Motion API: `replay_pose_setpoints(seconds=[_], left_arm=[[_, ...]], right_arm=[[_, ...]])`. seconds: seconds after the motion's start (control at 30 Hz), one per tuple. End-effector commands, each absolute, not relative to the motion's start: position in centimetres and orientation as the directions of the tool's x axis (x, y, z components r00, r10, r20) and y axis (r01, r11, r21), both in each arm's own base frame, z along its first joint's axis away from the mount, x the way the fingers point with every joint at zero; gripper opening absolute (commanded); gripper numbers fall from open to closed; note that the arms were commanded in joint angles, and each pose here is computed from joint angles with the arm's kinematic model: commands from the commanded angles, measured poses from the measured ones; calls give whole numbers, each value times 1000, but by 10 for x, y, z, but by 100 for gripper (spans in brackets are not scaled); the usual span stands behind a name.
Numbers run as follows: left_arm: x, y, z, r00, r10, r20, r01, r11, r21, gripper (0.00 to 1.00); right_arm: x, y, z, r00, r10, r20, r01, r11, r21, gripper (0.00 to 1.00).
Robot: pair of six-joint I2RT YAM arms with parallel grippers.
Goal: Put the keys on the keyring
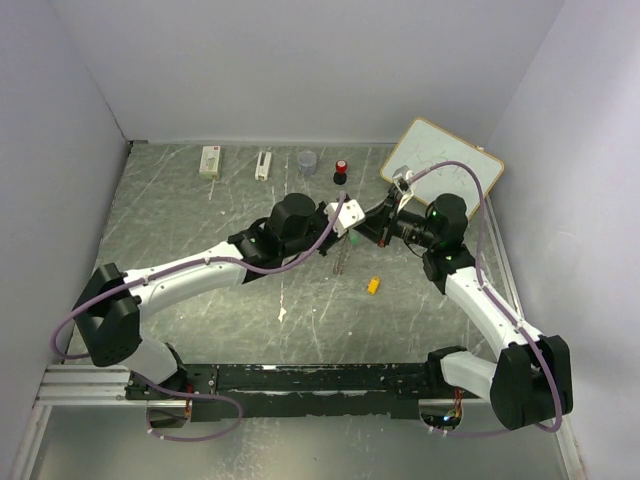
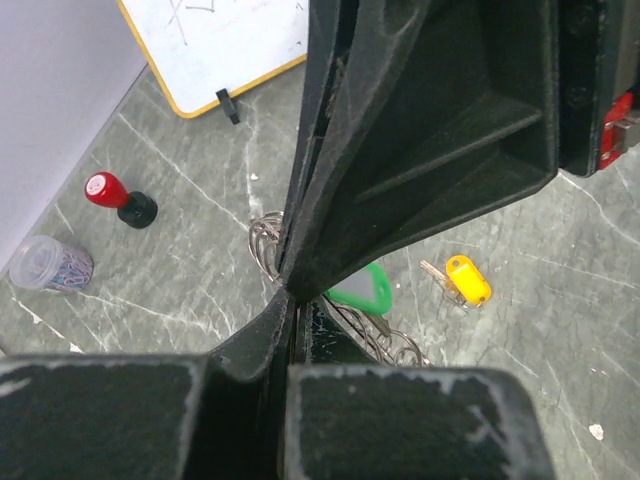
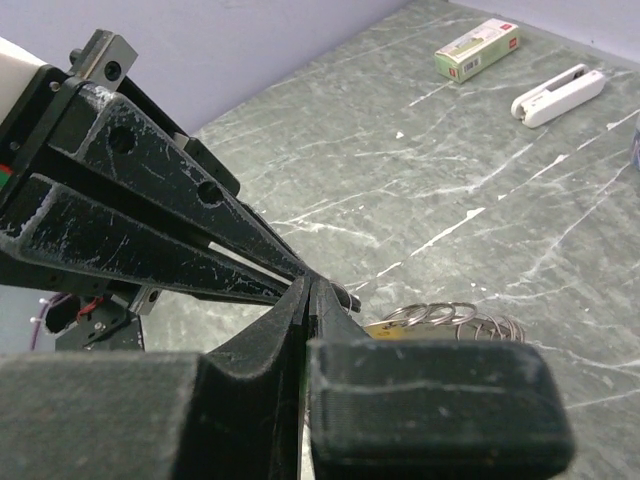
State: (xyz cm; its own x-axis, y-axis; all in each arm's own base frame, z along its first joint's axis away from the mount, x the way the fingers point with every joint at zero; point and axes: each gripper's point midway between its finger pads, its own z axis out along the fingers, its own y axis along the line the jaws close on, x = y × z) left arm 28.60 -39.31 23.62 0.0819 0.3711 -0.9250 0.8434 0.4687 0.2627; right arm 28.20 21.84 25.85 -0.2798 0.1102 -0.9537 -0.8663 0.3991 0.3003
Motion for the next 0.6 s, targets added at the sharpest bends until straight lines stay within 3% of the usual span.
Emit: replay_pose_setpoints(seconds=[0.0, 0.57], left_arm=[[289, -405, 274, 149, 326, -934, 826, 478, 299, 7], [300, -407, 257, 82, 415, -906, 816, 494, 300, 7]], right_arm=[[259, 233, 256, -324, 83, -942, -892, 304, 334, 0], [265, 233, 265, -328, 125, -937, -878, 326, 351, 0]])
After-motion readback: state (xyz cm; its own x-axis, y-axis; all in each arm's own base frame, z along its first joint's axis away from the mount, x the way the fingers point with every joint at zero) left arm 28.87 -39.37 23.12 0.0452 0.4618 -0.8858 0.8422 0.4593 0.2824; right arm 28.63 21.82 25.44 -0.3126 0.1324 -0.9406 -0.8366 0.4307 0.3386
